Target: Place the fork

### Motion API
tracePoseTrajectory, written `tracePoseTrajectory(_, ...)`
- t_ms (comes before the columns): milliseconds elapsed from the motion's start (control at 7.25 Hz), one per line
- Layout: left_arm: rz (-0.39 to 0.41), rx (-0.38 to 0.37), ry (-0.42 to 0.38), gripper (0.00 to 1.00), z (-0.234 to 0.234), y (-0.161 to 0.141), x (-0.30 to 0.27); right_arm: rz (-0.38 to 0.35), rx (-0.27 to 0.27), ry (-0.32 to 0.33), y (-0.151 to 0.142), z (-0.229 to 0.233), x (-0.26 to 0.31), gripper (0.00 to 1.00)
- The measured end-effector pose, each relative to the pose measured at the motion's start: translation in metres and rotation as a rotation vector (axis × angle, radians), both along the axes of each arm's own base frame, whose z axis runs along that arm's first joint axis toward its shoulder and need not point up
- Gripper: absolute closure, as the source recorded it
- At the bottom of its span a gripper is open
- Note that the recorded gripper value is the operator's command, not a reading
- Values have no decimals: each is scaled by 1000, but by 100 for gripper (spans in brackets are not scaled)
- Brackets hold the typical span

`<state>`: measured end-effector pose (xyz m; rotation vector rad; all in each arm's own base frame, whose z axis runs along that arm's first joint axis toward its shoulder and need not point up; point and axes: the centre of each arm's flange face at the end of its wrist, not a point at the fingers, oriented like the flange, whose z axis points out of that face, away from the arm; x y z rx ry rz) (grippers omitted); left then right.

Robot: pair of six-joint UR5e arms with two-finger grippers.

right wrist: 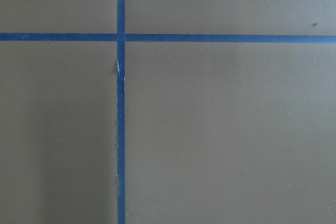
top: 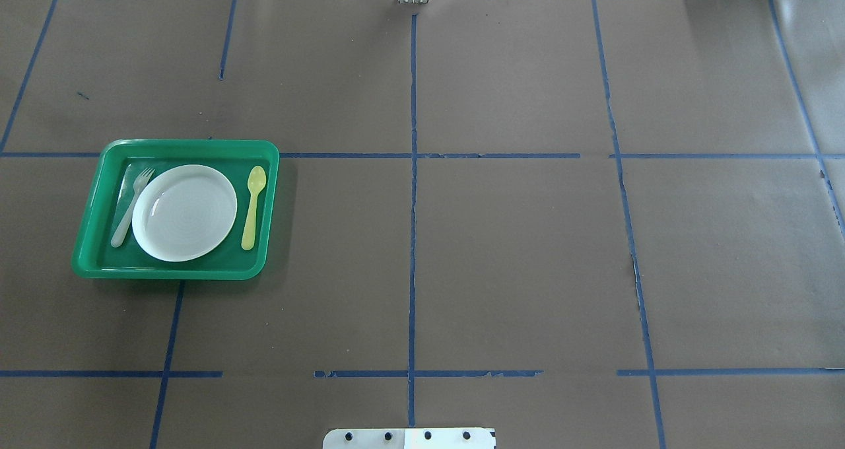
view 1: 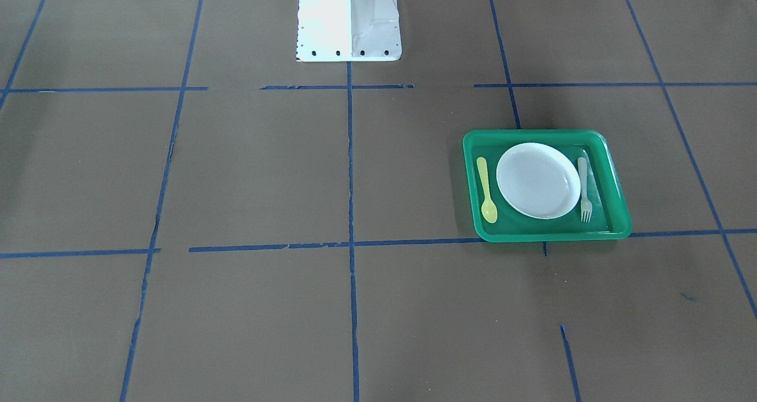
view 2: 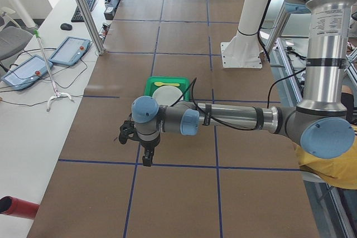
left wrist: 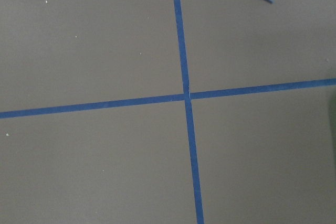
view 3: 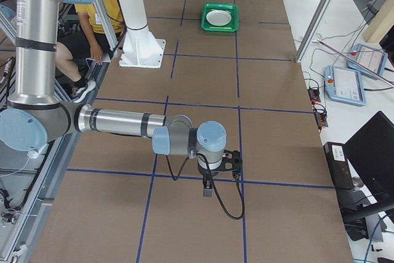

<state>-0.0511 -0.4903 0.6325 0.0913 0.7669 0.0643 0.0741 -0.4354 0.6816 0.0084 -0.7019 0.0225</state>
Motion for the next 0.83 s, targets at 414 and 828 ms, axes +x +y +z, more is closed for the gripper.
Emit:
tracePoseTrajectory(414, -7, -2, -6, 0, 2, 3, -3, 0, 0, 0, 0, 0, 0, 0)
tracePoseTrajectory(828, -8, -4, -6, 0, 3, 3, -3, 0, 0, 0, 0, 0, 0, 0)
